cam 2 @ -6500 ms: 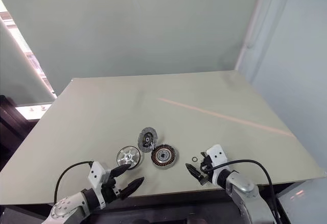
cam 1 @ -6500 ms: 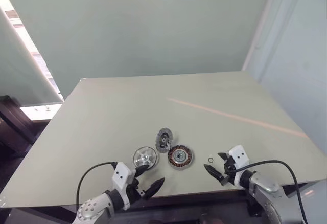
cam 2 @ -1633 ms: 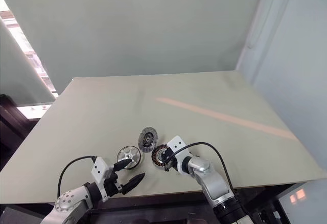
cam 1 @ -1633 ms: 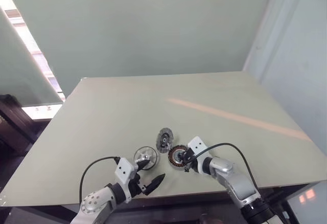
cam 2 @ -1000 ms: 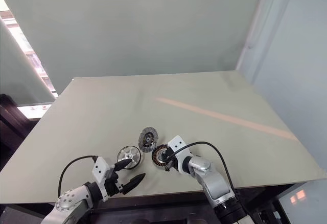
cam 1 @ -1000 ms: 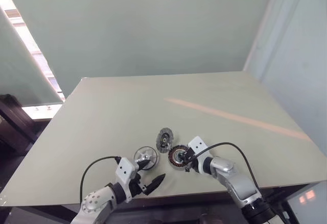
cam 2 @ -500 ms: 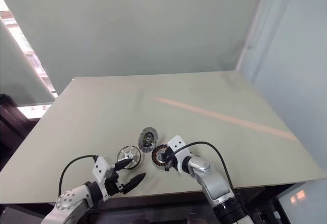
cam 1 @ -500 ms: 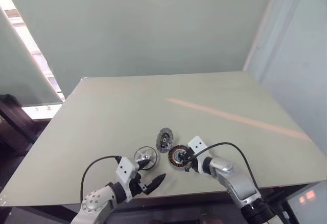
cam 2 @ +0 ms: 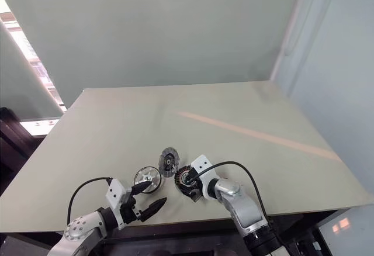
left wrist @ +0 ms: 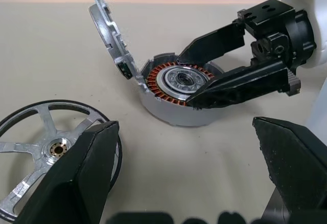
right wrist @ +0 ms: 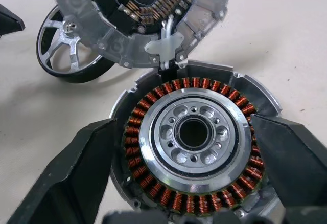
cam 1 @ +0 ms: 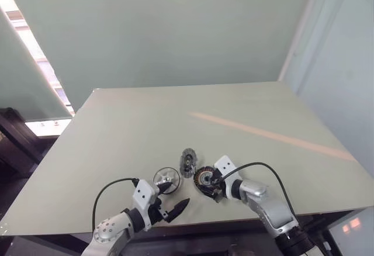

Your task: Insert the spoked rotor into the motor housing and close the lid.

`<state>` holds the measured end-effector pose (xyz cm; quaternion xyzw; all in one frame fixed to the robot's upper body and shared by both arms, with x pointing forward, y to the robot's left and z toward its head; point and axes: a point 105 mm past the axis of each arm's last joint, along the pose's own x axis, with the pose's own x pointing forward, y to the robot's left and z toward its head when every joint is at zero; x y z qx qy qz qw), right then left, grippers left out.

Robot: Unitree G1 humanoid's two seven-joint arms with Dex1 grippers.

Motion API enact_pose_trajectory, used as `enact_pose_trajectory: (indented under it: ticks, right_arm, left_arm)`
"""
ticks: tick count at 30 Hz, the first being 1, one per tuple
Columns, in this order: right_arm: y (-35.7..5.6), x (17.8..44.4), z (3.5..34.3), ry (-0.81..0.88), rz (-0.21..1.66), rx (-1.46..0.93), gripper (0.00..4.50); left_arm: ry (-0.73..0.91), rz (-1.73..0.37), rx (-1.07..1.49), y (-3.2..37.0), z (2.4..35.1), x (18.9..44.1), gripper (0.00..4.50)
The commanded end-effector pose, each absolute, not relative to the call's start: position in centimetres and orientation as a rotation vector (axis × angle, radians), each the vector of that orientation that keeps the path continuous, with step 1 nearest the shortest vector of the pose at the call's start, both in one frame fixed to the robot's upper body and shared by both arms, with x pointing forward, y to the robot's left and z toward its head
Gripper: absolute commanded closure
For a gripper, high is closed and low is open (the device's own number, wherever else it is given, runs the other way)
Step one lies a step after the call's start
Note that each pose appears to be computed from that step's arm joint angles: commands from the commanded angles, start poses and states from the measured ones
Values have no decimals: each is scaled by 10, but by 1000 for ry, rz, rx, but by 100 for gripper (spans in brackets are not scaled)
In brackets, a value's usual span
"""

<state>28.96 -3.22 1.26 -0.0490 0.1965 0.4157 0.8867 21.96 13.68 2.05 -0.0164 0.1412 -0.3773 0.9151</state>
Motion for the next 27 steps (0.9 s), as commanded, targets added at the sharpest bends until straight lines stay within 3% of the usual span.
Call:
enact_pose_trajectory:
  ticks: [1,4,7,17,18,27]
  right_arm:
    - [-30,292,42,318,878,-53,1]
    - [-30,290,48,309,883,-43,1]
    - [-32,289,48,312,883,-61,63]
    - [-30,294,38,331,858,-108,428]
    - [-29,296,38,328,857,-107,446]
    - [-22,300,27,349,857,-109,446]
  left_arm:
    - [248,-787,-19,135,29,223,0]
    - [249,-787,-20,135,29,223,0]
    - [251,-787,-22,135,28,223,0]
    - [255,-783,-24,136,27,222,0]
    - [255,-782,-24,137,27,222,0]
    - [254,-774,-25,137,27,221,0]
